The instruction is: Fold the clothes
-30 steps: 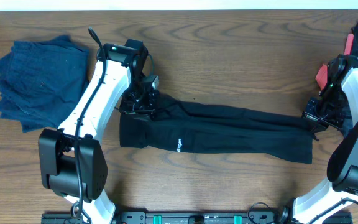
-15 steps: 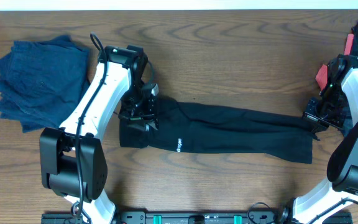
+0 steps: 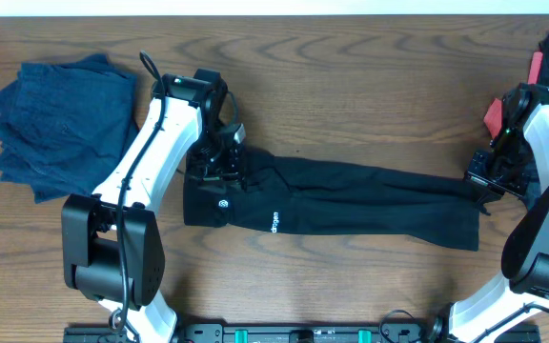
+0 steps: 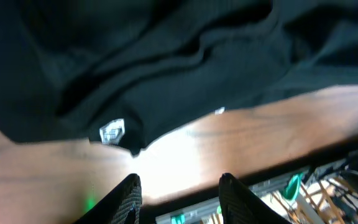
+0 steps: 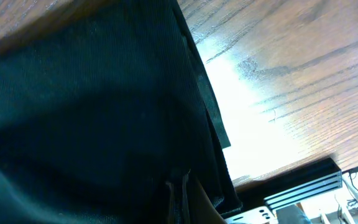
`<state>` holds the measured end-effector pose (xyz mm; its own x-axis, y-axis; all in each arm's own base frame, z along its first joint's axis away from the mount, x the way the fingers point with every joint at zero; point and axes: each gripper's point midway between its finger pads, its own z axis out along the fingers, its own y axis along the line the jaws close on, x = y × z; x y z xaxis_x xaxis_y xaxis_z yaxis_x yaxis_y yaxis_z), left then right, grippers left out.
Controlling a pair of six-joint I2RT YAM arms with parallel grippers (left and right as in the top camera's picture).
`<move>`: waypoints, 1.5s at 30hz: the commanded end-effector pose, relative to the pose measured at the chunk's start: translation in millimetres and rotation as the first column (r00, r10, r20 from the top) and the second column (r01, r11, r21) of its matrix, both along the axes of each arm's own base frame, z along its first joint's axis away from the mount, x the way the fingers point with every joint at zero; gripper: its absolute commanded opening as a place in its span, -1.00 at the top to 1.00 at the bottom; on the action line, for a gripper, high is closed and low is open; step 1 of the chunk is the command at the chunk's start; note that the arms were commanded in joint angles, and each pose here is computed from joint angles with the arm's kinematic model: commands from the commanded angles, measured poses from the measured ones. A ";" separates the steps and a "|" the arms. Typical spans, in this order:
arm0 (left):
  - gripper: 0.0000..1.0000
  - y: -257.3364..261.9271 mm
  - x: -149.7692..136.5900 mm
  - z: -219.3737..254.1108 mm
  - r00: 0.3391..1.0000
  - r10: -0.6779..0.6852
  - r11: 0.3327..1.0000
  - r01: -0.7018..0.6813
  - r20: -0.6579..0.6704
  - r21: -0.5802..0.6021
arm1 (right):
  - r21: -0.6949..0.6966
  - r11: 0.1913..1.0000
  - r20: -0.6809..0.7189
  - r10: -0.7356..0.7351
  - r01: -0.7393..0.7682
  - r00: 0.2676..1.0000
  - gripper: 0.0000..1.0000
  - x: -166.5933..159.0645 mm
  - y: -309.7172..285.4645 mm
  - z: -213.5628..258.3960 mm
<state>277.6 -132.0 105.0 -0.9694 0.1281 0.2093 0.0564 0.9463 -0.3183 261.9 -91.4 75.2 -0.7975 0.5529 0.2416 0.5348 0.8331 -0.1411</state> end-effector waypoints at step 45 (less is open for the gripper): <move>0.13 0.4 -0.1 2.6 1.000 -0.009 1.000 0.009 0.015 -0.004 | -0.046 0.997 0.038 -0.054 0.056 0.998 -0.46 -29.8 -2.3 -89.8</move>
<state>279.8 -132.6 104.6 -0.9712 0.1319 0.1985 0.0628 0.9451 -0.3207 242.6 -104.6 2.6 -0.7979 0.5820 0.1571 0.5523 0.8102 -0.1962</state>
